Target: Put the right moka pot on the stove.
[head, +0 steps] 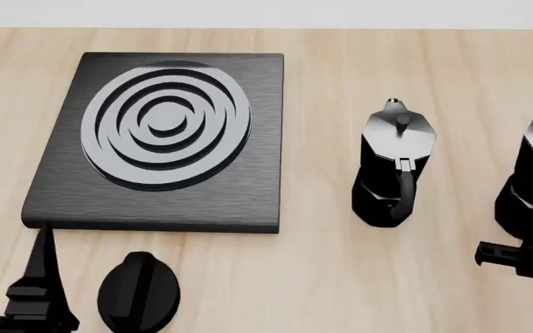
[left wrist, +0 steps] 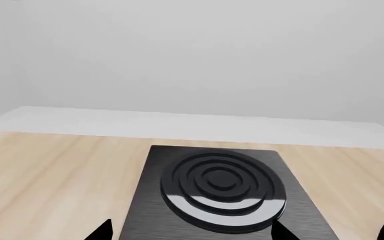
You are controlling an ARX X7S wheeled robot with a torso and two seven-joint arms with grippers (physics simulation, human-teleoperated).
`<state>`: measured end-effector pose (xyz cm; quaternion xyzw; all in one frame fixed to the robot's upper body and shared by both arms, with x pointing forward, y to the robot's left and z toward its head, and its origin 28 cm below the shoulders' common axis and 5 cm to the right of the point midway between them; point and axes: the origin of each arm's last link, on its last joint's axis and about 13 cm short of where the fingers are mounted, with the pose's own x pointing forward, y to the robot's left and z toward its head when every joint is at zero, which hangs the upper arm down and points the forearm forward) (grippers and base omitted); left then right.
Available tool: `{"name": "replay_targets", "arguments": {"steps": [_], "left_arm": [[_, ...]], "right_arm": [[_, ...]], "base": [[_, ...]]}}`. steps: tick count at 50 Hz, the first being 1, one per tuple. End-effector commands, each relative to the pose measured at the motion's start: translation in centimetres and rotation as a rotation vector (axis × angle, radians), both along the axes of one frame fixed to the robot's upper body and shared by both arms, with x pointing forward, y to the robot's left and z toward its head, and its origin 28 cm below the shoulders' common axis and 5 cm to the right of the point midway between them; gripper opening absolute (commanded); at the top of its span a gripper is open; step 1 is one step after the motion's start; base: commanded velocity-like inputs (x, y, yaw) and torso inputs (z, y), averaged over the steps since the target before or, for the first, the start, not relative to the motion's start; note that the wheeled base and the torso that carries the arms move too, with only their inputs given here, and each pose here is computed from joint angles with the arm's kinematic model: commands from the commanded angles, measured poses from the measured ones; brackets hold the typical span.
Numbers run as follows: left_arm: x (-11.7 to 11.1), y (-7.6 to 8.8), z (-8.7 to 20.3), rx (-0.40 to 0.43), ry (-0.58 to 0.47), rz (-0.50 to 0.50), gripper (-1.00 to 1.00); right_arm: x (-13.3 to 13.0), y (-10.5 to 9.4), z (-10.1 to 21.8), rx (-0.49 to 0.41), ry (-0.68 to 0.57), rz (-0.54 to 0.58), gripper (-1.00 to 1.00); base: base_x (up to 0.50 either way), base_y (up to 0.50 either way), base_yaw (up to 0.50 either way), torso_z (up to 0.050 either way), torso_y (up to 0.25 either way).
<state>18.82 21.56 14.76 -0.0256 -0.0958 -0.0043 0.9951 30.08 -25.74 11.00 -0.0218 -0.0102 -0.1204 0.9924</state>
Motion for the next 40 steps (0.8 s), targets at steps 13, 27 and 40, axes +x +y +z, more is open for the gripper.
{"name": "replay_targets", "arguments": {"steps": [13, 27, 40], "left_arm": [[0.0, 0.0, 0.0, 0.014, 0.003, 0.014, 1.00], [-0.1, -0.1, -0.1, 0.028, 0.000, 0.019, 1.00], [-0.1, 0.0, -0.1, 0.019, 0.003, 0.015, 1.00]], "right_arm": [[-4.8, 0.7, 2.2, -0.043, -0.075, 0.012, -1.00], [-9.2, 2.1, 4.6, -0.078, -0.122, 0.038, -1.00], [-12.9, 3.5, 4.6, -0.092, -0.170, 0.055, -1.00]], "base": [[0.00, 0.00, 0.00, 0.000, 0.000], [0.00, 0.00, 0.00, 0.000, 0.001], [0.00, 0.00, 0.00, 0.000, 0.001]]}}
